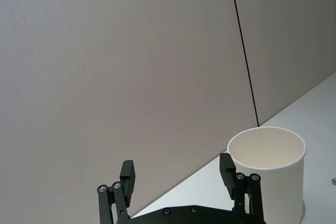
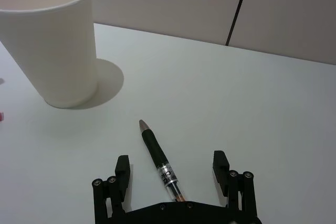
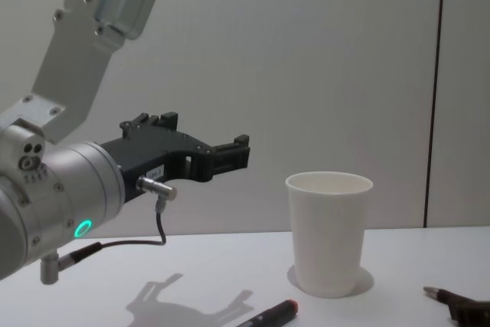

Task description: Place the pen into the pen holder.

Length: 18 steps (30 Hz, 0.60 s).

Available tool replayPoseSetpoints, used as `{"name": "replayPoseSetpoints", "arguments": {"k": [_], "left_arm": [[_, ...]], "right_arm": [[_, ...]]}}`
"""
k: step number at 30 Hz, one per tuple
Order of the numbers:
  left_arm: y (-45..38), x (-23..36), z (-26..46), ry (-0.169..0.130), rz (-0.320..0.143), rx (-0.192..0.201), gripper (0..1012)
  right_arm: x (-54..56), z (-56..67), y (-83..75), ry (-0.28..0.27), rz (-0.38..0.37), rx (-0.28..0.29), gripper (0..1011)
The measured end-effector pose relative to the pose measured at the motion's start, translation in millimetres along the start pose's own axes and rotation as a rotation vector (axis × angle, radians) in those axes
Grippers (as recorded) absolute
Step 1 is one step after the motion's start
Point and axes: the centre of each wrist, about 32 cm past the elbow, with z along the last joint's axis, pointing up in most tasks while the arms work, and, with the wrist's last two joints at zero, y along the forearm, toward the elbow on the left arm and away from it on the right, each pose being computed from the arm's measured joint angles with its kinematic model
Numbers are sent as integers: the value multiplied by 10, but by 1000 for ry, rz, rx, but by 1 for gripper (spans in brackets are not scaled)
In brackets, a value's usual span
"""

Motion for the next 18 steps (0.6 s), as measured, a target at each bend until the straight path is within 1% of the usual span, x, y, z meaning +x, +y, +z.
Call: {"name": "replayPoseSetpoints", "arguments": {"k": [8, 9, 10, 12, 13, 15, 16, 17, 18], "left_arm": [[0, 0, 0, 0, 0, 0, 1001], [0, 0, 0, 0, 0, 0, 1001], [0, 0, 0, 0, 0, 0, 1001], [0, 0, 0, 0, 0, 0, 1001], [0, 0, 0, 0, 0, 0, 1001], [0, 0, 0, 0, 0, 0, 1001], [0, 0, 0, 0, 0, 0, 1001], [0, 0, 0, 0, 0, 0, 1001], [0, 0, 0, 0, 0, 0, 1001]], "right_arm": [[4, -13, 7, -4, -1, -9, 1000], [4, -14, 7, -4, -2, -10, 969], [4, -15, 8, -4, -2, -11, 969], [4, -16, 9, -5, -2, -12, 929], [5, -17, 10, -5, -2, -12, 883], [5, -17, 10, -5, -2, -13, 850], [5, -17, 11, -5, -2, -13, 816], [5, -18, 11, -5, -2, -14, 816], [5, -18, 11, -6, -2, -14, 761]]}}
